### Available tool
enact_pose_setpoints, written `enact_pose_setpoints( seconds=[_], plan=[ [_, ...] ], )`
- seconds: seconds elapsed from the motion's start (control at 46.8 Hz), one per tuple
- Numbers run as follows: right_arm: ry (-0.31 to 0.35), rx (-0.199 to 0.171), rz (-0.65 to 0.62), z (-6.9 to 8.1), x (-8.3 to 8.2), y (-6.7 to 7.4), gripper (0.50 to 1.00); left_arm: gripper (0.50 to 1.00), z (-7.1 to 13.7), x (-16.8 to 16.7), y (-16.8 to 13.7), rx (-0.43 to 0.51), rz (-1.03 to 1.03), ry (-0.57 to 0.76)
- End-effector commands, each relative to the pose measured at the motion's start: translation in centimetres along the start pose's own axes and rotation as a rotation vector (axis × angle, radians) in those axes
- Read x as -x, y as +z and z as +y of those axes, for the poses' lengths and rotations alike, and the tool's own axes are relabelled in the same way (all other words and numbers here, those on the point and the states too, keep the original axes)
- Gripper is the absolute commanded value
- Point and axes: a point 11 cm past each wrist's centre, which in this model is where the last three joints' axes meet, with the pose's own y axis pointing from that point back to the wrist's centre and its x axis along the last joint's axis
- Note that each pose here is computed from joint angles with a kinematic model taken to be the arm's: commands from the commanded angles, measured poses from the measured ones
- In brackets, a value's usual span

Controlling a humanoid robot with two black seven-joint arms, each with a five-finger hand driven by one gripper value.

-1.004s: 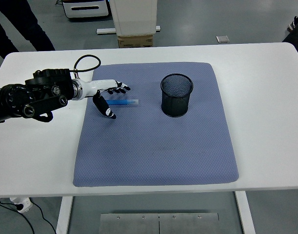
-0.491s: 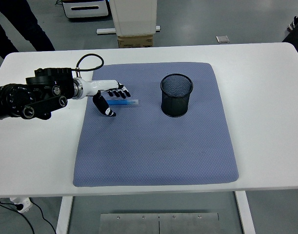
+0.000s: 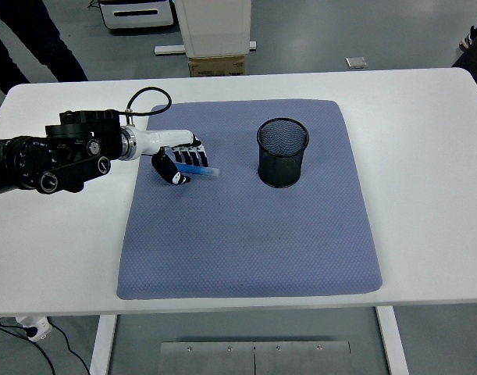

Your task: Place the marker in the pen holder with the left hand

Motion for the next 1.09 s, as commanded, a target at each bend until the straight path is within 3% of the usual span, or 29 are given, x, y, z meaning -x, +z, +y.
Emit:
enact_pose_setpoints(
  seconds=[0.0, 0.363, 0.534, 1.068],
  plan=[
    [0.0, 0.0, 0.0, 0.0, 0.0, 0.0, 1.0, 0.625, -0.05, 0.09, 0.01, 0.0, 0.0, -0.001],
    [0.0, 0.0, 0.0, 0.0, 0.0, 0.0, 1.0, 0.616, -0.18, 0.5, -0.03, 0.0, 0.0, -0.007],
    [0.0, 0.0, 0.0, 0.0, 0.0, 0.0, 1.0, 0.508, -0.14, 0.48, -0.1, -0.001, -0.005, -0.007],
    [0.0, 0.0, 0.0, 0.0, 0.0, 0.0, 1.0, 0.5, -0.1, 0.51, -0.26, -0.002, 0.013, -0.001]
  ],
)
